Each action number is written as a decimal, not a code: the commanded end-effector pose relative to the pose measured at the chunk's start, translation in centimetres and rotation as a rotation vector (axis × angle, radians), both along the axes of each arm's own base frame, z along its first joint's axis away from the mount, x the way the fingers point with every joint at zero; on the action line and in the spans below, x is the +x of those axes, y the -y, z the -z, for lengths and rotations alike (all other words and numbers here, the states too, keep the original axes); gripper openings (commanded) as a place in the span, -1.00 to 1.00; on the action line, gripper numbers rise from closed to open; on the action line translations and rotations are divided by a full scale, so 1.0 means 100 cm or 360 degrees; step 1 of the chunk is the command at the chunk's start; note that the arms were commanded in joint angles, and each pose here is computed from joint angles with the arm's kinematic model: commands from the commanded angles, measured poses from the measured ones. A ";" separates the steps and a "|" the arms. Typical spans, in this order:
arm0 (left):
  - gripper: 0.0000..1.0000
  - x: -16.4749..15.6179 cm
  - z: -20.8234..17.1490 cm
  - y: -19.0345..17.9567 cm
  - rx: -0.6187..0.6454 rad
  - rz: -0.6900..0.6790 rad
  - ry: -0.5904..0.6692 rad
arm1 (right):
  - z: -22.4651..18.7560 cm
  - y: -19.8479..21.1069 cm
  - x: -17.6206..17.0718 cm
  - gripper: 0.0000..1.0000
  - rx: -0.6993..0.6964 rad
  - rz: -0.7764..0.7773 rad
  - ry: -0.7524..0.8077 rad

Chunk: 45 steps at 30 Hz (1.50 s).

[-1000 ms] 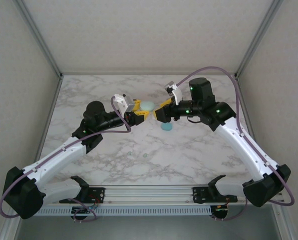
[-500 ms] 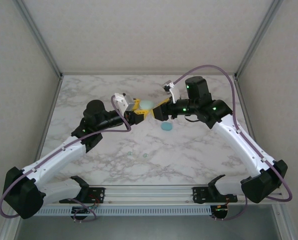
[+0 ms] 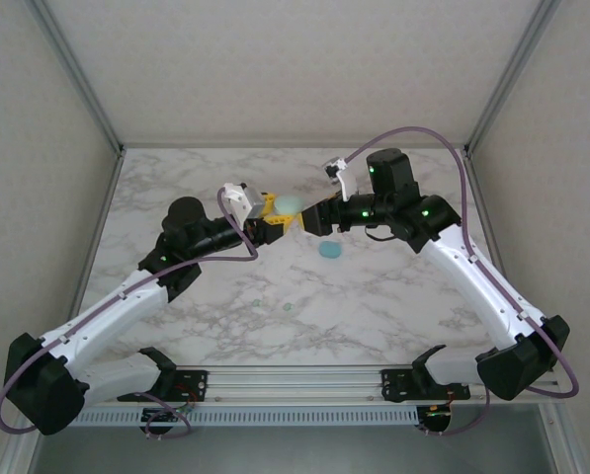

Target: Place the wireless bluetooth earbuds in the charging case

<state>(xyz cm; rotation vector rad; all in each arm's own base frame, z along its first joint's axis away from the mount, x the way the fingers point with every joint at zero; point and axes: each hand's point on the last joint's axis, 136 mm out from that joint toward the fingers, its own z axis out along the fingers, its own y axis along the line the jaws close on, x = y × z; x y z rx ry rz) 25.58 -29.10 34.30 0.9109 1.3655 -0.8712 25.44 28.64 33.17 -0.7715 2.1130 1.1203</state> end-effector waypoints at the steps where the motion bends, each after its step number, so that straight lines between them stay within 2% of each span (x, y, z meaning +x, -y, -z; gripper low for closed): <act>1: -0.54 -0.024 -0.006 0.004 0.0021 0.0152 0.0032 | -0.027 0.004 0.026 0.41 0.0081 0.0167 0.0126; 7: -0.54 -0.023 -0.002 0.003 0.0040 0.0136 0.0026 | -0.041 -0.002 0.014 0.43 0.0175 0.0056 0.0093; 12: -0.54 -0.023 -0.003 0.004 0.0040 0.0144 0.0029 | -0.033 0.006 0.025 0.44 0.0120 0.0173 0.0079; 19: -0.54 -0.022 0.000 0.005 0.0059 0.0143 0.0020 | -0.034 0.004 0.029 0.46 0.0198 0.0158 0.0006; 24: -0.54 -0.021 -0.003 0.004 0.0041 0.0126 0.0033 | -0.030 0.006 0.035 0.47 0.0175 0.0204 -0.0015; 31: -0.53 -0.008 0.002 -0.002 0.0007 -0.0011 -0.0011 | -0.057 0.005 0.016 0.50 0.0304 0.0118 -0.0017; 34: -0.55 -0.001 0.006 -0.009 -0.0012 -0.0102 -0.0036 | -0.059 0.021 0.012 0.52 0.0242 0.0235 0.0033; 40: -0.54 0.004 0.004 -0.022 -0.0071 -0.0199 -0.0041 | -0.011 0.054 0.020 0.42 -0.0022 0.0532 -0.0026; 45: -0.54 -0.001 -0.002 -0.033 -0.0069 -0.0247 -0.0006 | 0.037 0.056 0.015 0.24 -0.0159 0.0557 -0.0283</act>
